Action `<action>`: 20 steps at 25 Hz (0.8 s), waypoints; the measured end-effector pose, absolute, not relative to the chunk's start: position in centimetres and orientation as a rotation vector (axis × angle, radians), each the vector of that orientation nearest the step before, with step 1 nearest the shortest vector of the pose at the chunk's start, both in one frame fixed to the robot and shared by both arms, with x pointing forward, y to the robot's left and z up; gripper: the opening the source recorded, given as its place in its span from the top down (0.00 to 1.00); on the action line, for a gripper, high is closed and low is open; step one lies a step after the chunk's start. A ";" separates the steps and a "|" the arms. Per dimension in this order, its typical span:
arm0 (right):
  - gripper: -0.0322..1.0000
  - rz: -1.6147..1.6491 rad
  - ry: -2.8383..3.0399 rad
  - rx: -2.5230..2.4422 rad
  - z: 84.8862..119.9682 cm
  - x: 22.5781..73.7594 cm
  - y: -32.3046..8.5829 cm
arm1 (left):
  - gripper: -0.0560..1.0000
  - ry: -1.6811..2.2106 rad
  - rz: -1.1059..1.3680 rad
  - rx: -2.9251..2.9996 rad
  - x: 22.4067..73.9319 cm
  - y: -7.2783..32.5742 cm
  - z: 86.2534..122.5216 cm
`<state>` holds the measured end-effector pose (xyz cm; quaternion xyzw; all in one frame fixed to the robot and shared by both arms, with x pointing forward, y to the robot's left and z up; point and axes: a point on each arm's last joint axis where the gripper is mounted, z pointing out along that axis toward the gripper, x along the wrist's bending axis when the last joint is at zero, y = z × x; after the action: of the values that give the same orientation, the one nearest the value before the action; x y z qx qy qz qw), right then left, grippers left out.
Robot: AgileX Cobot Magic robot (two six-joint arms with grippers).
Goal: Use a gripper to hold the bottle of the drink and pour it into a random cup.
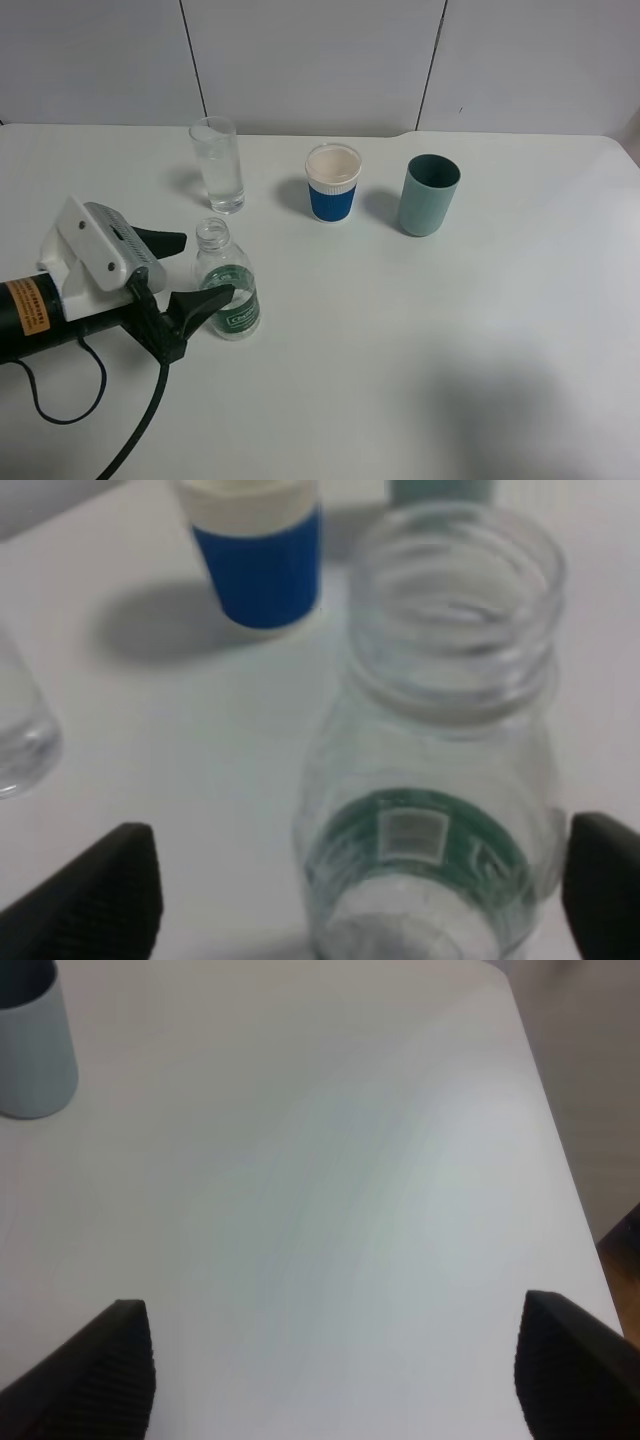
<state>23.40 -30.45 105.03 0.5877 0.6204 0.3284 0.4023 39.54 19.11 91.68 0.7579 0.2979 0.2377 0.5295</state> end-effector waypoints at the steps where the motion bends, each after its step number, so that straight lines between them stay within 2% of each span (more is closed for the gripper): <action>1: 0.25 0.830 1.568 1.485 105.0 23.4 -30.5 | 0.19 0.725 0.576 1.799 39.4 19.3 91.9; 20: 0.25 0.830 1.568 1.485 105.0 23.4 -30.5 | 0.19 1.097 0.603 1.718 38.2 22.2 93.8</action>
<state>23.40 -30.45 105.03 0.5877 0.6204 0.3284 0.4023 38.16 22.19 93.76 0.7062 0.4509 0.2479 0.4863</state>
